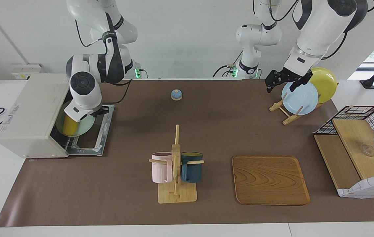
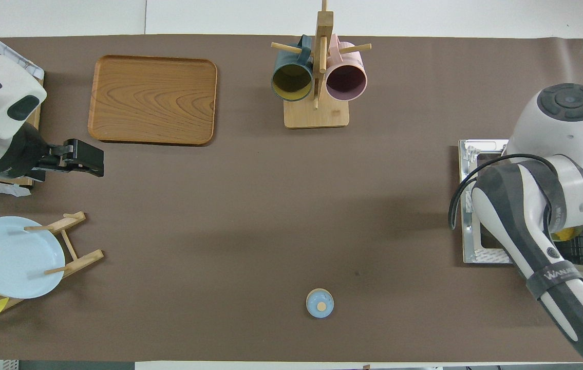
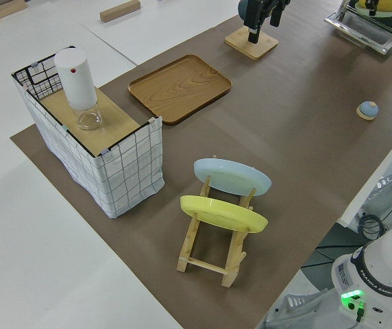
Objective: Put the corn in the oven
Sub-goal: 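Carry the corn with the right gripper into the open toaster oven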
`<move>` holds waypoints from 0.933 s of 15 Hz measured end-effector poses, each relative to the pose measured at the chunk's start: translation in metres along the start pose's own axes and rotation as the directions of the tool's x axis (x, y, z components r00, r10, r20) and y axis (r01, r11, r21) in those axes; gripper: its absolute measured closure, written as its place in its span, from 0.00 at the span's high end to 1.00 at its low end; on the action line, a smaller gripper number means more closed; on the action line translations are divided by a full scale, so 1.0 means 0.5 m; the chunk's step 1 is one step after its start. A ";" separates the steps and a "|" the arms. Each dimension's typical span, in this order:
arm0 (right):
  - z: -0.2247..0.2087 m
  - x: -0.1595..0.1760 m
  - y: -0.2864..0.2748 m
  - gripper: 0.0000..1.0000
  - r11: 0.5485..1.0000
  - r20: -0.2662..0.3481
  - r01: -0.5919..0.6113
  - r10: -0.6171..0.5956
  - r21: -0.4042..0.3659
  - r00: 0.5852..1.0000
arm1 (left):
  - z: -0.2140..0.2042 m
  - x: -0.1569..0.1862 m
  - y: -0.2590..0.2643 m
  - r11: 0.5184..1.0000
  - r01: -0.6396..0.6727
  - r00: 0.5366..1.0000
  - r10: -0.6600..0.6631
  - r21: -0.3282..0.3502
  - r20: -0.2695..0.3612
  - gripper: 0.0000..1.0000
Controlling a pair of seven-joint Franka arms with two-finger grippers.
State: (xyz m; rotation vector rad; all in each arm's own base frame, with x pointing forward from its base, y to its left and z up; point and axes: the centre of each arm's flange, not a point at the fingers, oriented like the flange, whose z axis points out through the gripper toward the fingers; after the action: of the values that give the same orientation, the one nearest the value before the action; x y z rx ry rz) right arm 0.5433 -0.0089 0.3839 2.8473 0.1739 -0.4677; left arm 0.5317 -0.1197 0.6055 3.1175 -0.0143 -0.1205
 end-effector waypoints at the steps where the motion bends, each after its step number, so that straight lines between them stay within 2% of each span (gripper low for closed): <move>1: 0.016 -0.002 0.012 0.03 1.000 -0.007 0.004 -0.004 0.006 1.000 | 0.000 0.000 0.001 1.000 -0.001 1.000 0.001 0.000 0.000 1.00; 4: 0.052 -0.018 0.043 0.03 1.000 -0.021 0.008 -0.007 0.019 1.000 | 0.001 0.000 0.002 1.000 -0.001 1.000 0.001 0.000 0.001 1.00; 8: 0.055 -0.026 0.044 0.03 1.000 -0.029 0.011 -0.010 0.019 1.000 | 0.001 0.000 0.000 1.000 0.000 1.000 0.000 0.000 0.002 1.00; 12: 0.053 -0.025 0.040 0.40 1.000 -0.032 0.015 -0.015 0.018 0.999 | 0.001 0.002 -0.010 1.000 0.010 1.000 -0.010 -0.001 0.001 1.00; 14: 0.034 -0.022 0.035 0.62 1.000 -0.046 0.020 -0.019 0.013 0.999 | 0.001 0.003 -0.013 1.000 0.012 1.000 -0.012 -0.001 0.001 1.00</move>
State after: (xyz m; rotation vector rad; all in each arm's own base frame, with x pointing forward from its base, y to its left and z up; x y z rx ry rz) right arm 0.5308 -0.0309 0.3760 2.8733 0.2082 -0.4096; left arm 0.5331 -0.1132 0.6049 3.1170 0.0048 -0.1227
